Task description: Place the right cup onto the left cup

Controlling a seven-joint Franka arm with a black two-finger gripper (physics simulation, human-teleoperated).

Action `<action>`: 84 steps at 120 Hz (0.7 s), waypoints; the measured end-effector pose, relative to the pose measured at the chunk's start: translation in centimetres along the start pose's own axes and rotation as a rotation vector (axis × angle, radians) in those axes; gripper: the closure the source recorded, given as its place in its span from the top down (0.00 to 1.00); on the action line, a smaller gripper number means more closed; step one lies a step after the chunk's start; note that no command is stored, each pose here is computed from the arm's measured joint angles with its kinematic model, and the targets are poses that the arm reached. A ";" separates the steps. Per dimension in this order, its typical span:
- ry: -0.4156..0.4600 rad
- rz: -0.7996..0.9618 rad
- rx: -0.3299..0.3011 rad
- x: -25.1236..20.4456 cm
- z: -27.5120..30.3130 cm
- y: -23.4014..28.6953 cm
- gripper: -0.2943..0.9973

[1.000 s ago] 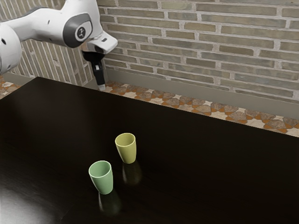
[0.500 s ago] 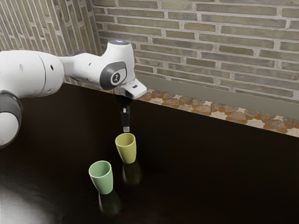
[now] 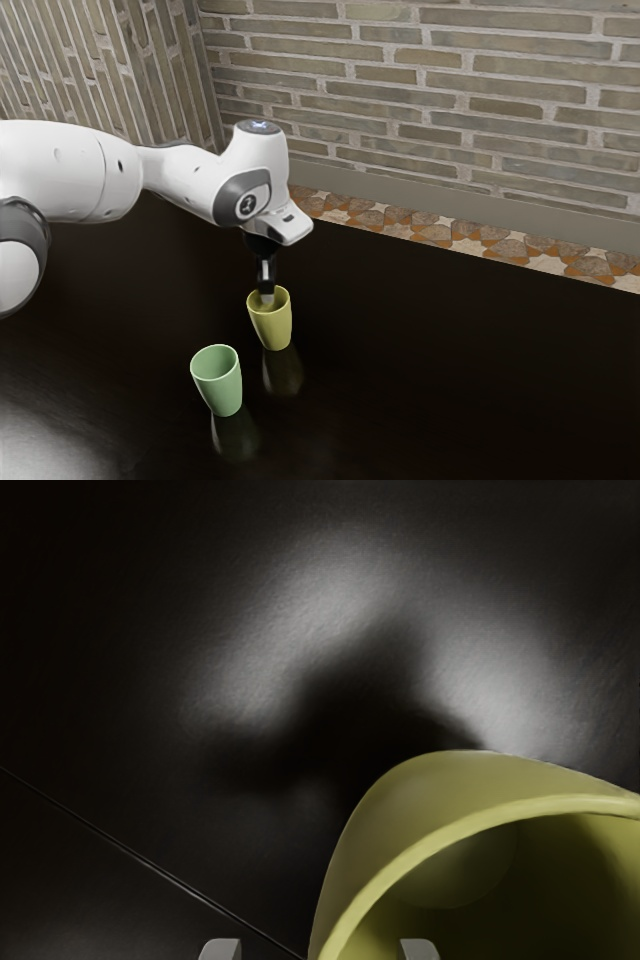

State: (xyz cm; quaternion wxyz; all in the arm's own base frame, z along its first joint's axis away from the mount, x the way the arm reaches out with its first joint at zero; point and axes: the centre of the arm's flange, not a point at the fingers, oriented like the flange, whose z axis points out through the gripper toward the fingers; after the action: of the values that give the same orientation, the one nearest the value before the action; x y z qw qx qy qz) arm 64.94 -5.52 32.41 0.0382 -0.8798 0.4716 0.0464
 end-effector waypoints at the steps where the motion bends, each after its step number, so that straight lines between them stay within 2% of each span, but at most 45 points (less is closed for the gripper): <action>1: 0.000 -0.001 -0.001 0.0 0.1 0.0 0.33; 28: 0.012 -0.048 -0.009 -0.5 0.3 0.4 0.21; 49: 0.017 -0.051 0.033 -0.9 -1.1 0.8 0.18; 63: 0.037 -0.064 0.063 -1.6 -3.5 1.2 0.17; 84: 0.088 -0.074 0.111 -2.7 -10.0 3.8 0.16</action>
State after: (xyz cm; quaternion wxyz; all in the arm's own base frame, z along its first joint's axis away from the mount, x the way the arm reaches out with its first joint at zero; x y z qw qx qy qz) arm 60.73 -6.49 42.61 0.0679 -0.8943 0.4419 -0.0199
